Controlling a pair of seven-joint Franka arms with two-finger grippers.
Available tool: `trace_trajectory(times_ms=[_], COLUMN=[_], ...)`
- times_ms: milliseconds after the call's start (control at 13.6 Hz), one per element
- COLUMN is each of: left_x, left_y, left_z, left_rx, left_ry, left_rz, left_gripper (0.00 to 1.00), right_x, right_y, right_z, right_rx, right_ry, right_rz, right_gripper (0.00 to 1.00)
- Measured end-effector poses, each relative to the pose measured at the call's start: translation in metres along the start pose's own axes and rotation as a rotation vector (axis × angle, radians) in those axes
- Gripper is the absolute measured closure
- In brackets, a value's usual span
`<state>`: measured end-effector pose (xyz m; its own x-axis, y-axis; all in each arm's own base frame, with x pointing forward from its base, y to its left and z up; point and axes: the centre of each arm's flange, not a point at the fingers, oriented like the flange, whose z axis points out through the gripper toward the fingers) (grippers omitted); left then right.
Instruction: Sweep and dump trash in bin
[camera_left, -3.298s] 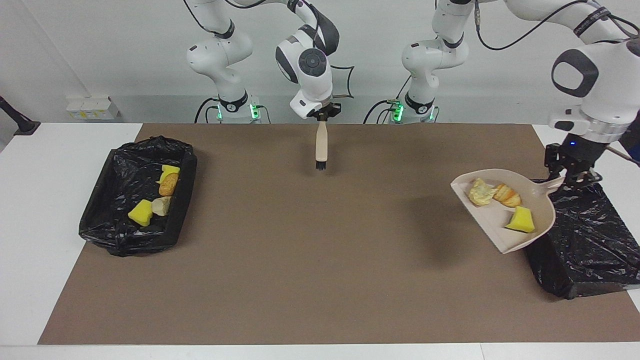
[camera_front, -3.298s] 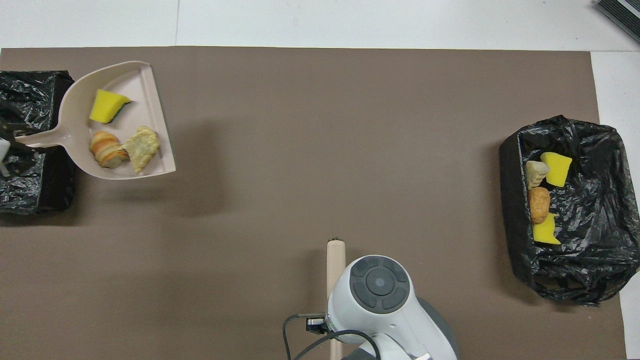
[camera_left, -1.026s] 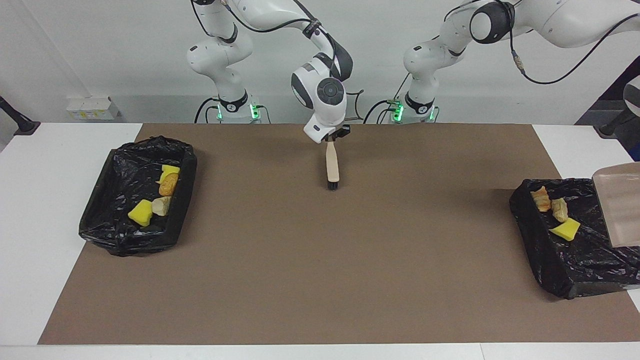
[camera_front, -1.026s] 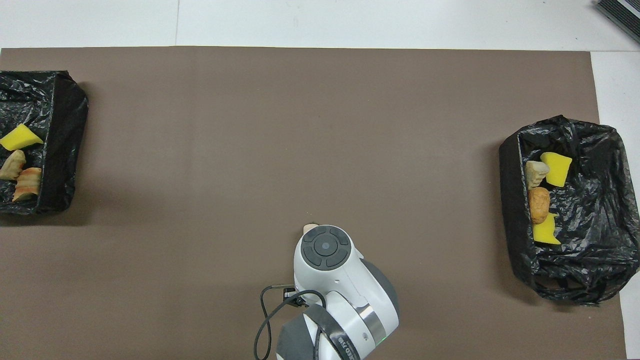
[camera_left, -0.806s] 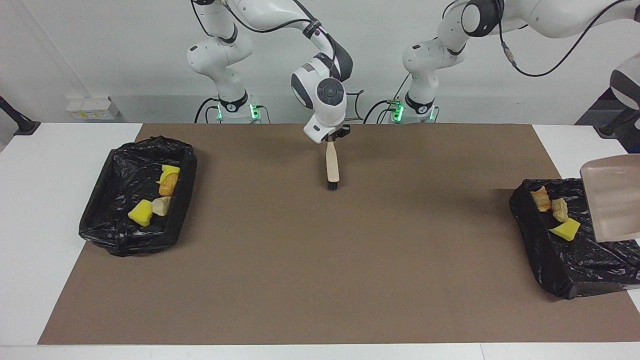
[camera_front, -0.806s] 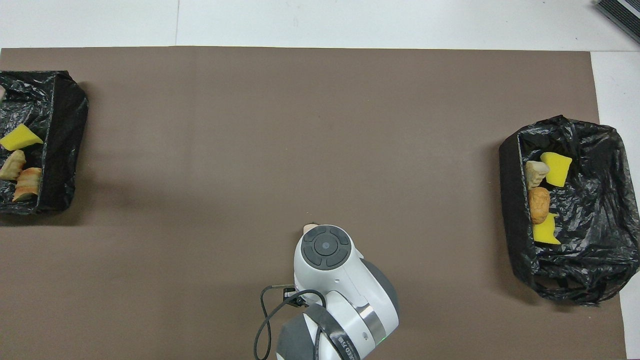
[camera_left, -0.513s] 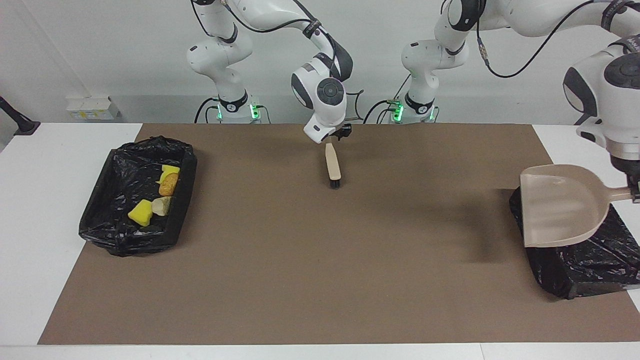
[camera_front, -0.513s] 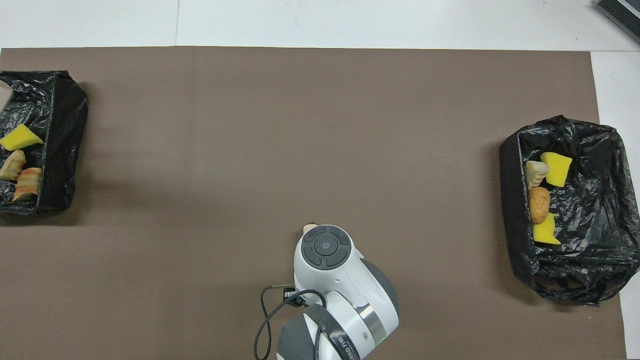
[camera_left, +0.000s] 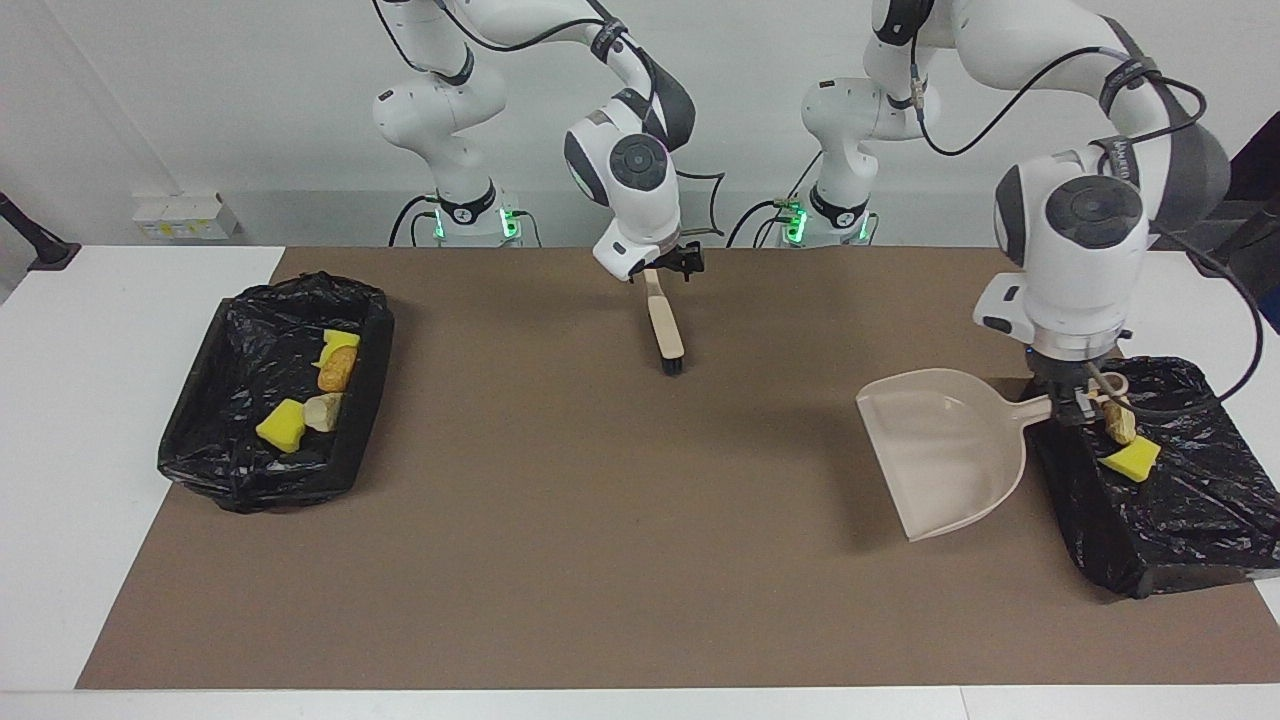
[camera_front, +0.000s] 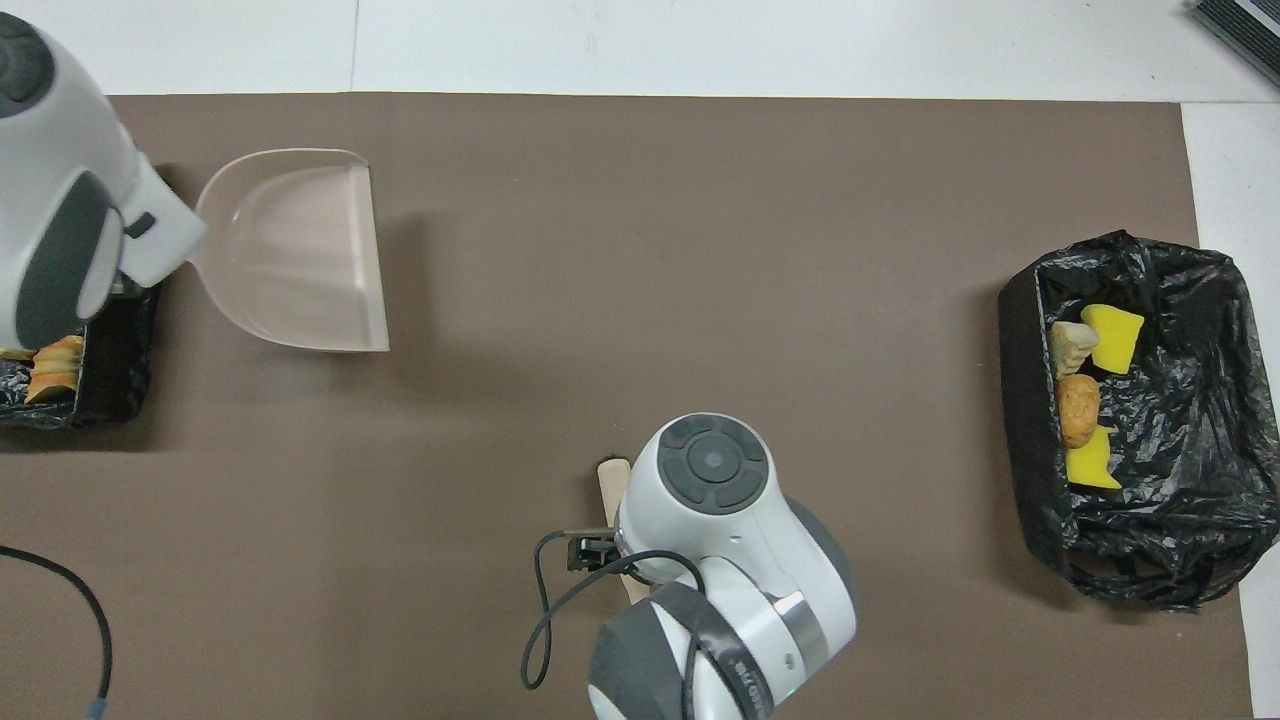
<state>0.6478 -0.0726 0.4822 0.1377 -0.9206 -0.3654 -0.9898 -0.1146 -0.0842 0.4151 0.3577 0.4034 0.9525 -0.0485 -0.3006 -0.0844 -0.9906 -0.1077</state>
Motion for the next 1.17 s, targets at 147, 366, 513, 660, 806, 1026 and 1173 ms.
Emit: trace_trajectory(times_ms=[147,366,513,660,806,1026,1173], left_x=[0.054,0.113,0.139,0.181,0.228,0.275,0.298], left_y=[0.024,0.056,0.068,0.089,0.112,0.137,0.151], left_z=[0.007,0.005,-0.004,-0.013,-0.023,-0.034,-0.036], left_rx=[-0.050,-0.175,-0.238,-0.254,-0.282,-0.316,-0.336], left_ry=[0.032,0.124,0.159,0.168,0.210,0.268,0.267], left_rz=[-0.166,-0.518,-0.756,-0.914,-1.060,-1.175,-1.283], left_gripper=[0.67,0.67,0.67,0.67,0.67,0.67,0.67], right_x=[0.008,0.035,0.058,0.078,0.094,0.106,0.107], right_y=[0.027,0.072,0.109,0.148,0.187,0.243,0.278], right_z=[-0.037,-0.083,-0.104,-0.120,-0.143,-0.180,-0.204], right_rx=[-0.028,-0.058,-0.082,-0.120,-0.136,-0.134,-0.138], right_ry=[0.056,0.130,0.174,0.206,0.236,0.250,0.257], right_rz=[-0.001,-0.025,-0.050,-0.082,-0.123,-0.160,-0.149], right_gripper=[0.00,0.00,0.00,0.00,0.00,0.00,0.00])
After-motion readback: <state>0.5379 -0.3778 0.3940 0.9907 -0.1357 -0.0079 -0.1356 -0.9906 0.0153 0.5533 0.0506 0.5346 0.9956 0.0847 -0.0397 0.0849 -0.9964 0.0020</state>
